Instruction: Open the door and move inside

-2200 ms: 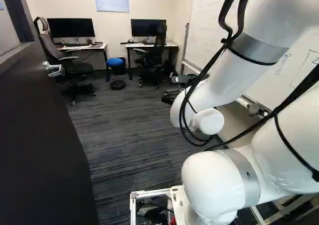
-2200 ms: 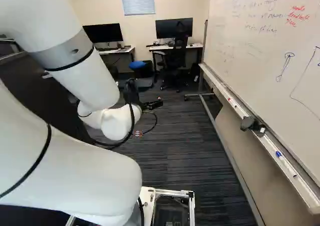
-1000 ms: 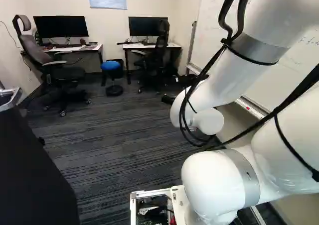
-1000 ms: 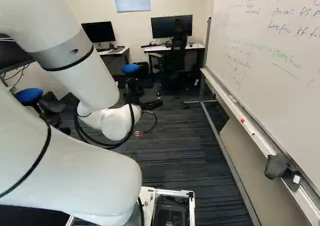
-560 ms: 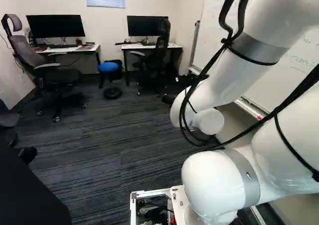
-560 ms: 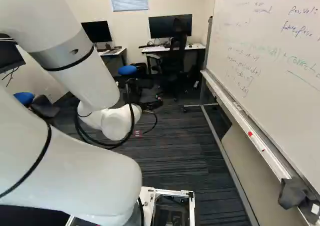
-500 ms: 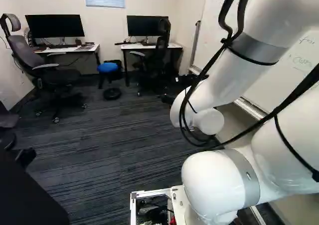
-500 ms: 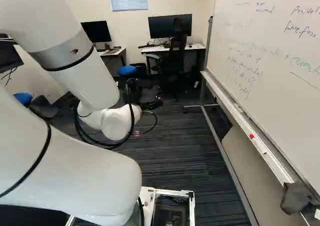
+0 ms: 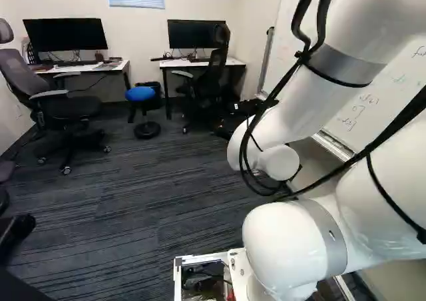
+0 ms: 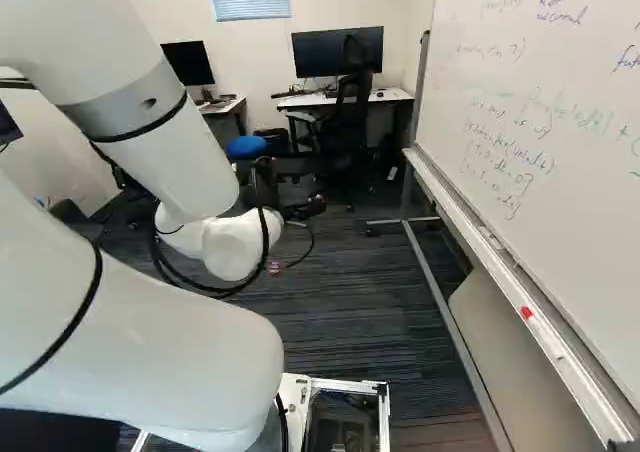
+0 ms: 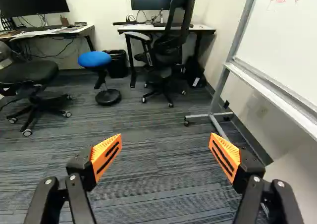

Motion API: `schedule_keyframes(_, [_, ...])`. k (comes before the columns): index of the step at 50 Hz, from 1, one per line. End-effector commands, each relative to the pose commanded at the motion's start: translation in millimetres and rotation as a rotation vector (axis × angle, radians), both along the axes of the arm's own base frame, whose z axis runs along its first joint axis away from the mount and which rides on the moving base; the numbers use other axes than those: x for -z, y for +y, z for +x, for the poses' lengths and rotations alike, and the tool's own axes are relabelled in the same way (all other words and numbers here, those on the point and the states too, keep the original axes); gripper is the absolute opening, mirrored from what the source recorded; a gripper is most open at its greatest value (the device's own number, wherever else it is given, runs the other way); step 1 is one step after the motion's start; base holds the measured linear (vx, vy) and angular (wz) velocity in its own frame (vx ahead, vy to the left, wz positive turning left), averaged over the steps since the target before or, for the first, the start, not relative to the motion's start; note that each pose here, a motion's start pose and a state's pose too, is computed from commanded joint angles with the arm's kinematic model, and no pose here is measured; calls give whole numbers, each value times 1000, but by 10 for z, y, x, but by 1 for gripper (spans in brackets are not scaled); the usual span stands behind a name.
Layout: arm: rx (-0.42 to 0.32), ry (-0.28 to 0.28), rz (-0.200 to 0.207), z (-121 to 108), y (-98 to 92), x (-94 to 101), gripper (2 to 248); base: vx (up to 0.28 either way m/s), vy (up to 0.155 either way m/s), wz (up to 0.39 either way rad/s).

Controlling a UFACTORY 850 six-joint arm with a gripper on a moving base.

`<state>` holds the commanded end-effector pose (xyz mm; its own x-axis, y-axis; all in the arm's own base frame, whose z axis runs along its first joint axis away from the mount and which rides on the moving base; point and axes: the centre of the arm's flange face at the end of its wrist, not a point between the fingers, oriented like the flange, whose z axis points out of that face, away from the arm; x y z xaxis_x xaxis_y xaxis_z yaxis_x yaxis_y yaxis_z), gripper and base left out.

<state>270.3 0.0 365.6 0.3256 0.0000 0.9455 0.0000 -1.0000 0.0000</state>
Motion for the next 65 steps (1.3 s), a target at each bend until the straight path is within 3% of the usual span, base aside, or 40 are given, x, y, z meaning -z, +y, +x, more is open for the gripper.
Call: schedule_keyframes(65, [0, 0, 0, 0, 0, 0, 247, 218, 2, -12])
